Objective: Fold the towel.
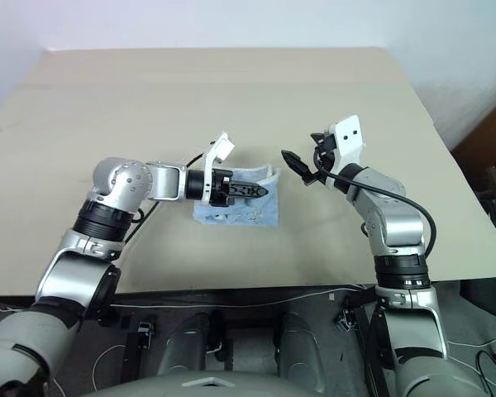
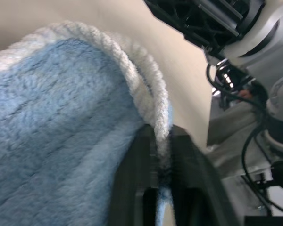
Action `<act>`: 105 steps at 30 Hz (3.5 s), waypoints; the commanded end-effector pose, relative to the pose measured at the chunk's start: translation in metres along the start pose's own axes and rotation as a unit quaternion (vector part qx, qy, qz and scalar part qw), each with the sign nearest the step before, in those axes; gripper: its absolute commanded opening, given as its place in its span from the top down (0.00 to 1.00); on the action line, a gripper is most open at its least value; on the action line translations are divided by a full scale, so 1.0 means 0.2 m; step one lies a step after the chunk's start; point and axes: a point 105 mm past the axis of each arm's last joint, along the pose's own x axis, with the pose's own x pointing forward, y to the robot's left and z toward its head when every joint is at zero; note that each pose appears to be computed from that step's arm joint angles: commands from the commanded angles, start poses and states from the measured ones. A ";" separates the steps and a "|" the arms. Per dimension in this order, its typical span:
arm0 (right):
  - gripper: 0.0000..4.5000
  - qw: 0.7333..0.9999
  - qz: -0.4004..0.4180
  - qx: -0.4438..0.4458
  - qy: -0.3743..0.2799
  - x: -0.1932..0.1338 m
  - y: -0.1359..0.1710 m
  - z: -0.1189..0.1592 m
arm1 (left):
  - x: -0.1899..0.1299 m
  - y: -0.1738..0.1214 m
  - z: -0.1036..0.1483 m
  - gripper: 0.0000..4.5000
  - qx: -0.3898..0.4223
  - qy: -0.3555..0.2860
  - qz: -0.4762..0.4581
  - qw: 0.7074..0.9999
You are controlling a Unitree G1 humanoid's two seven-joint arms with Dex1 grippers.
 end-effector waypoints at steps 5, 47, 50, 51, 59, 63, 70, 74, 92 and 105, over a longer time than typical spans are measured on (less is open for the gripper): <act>0.00 0.999 -0.008 -0.026 -0.026 0.00 -0.02 0.09 | -0.05 -0.06 0.03 0.29 0.059 -0.016 -0.017 0.998; 1.00 0.954 0.243 0.159 0.081 0.11 0.61 -0.37 | -0.29 0.34 -0.42 1.00 0.302 0.026 0.091 0.949; 1.00 0.954 0.242 0.154 0.082 0.12 0.61 -0.39 | -0.29 0.32 -0.36 1.00 0.276 -0.029 0.094 0.956; 1.00 0.957 0.233 0.156 0.075 0.14 0.59 -0.37 | -0.30 0.31 -0.33 1.00 0.276 -0.044 0.093 0.956; 0.80 0.943 0.283 0.174 0.010 0.13 0.54 -0.12 | -0.40 0.19 -0.18 1.00 0.247 -0.138 0.059 0.957; 0.50 0.935 0.306 0.176 0.014 0.07 0.50 -0.04 | -0.47 0.17 -0.13 0.80 0.248 -0.156 0.079 0.953; 0.00 0.932 0.319 0.136 0.105 -0.05 0.41 -0.10 | -0.60 0.12 -0.05 0.25 0.243 -0.188 0.095 0.947; 0.00 0.929 0.293 0.167 0.152 -0.08 0.29 -0.15 | -0.65 0.14 -0.08 0.01 0.298 -0.164 0.154 0.928; 0.00 0.873 0.293 0.297 0.253 -0.07 0.30 -0.31 | -0.64 0.19 -0.21 0.01 0.388 -0.136 0.205 0.888; 0.04 0.838 0.257 0.370 0.309 0.07 0.39 -0.43 | -0.65 0.25 -0.24 0.00 0.396 -0.125 0.224 0.882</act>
